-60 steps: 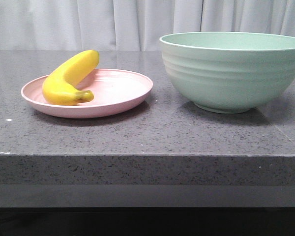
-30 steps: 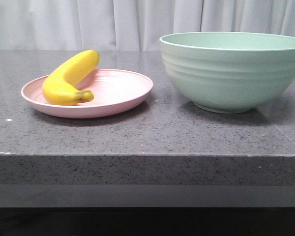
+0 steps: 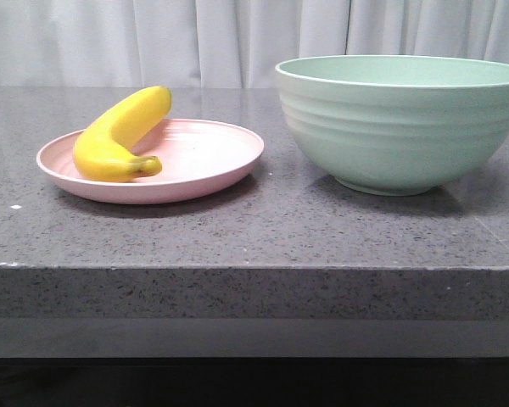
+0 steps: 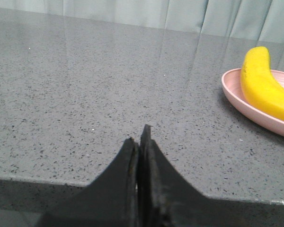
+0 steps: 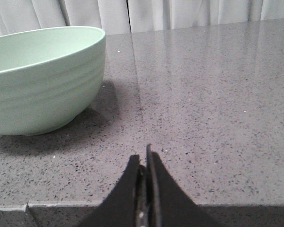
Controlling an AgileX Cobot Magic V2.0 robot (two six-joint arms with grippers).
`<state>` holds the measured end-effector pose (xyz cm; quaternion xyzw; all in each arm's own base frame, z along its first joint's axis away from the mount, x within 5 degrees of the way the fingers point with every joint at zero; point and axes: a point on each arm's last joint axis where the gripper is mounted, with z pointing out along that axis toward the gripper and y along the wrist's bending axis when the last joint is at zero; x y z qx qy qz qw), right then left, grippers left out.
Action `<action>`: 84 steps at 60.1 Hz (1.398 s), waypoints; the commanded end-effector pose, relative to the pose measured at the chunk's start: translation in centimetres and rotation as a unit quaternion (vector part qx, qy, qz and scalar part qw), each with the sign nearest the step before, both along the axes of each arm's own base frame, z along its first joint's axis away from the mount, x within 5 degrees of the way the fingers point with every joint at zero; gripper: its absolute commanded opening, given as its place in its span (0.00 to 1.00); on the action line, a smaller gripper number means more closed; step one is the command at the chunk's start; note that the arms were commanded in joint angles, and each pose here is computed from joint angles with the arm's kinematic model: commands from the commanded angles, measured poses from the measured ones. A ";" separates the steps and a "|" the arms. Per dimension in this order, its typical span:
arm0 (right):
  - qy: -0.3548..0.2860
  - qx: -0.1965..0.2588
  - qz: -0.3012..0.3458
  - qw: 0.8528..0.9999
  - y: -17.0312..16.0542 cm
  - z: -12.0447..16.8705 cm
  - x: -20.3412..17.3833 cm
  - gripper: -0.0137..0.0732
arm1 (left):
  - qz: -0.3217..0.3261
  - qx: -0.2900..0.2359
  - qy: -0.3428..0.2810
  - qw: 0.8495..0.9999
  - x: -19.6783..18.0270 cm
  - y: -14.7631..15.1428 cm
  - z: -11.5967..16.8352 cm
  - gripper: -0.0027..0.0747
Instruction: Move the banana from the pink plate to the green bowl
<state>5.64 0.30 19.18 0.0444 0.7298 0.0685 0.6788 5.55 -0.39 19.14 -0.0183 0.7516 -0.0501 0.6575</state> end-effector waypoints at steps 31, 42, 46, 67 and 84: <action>-0.081 -0.006 -0.005 0.997 -0.1 4.7 -1.0 0.09 | 0.014 -0.014 -0.164 0.986 -0.9 0.3 6.3 0.01; -0.098 -0.007 0.001 0.995 0.0 11.1 -1.5 0.09 | 0.007 -0.013 -0.154 0.988 -0.3 0.1 12.6 0.01; -0.095 -0.007 0.002 0.995 0.1 13.5 -1.0 0.09 | 0.003 -0.012 -0.117 0.993 1.0 0.0 14.6 0.01; -0.023 -0.010 0.010 1.000 0.2 17.4 2.4 0.14 | -0.002 -0.004 -0.051 0.999 4.9 -0.1 17.3 0.04; -0.019 -0.010 0.010 1.000 0.2 17.2 2.4 0.82 | -0.003 -0.003 -0.036 0.999 4.9 -0.2 17.0 0.95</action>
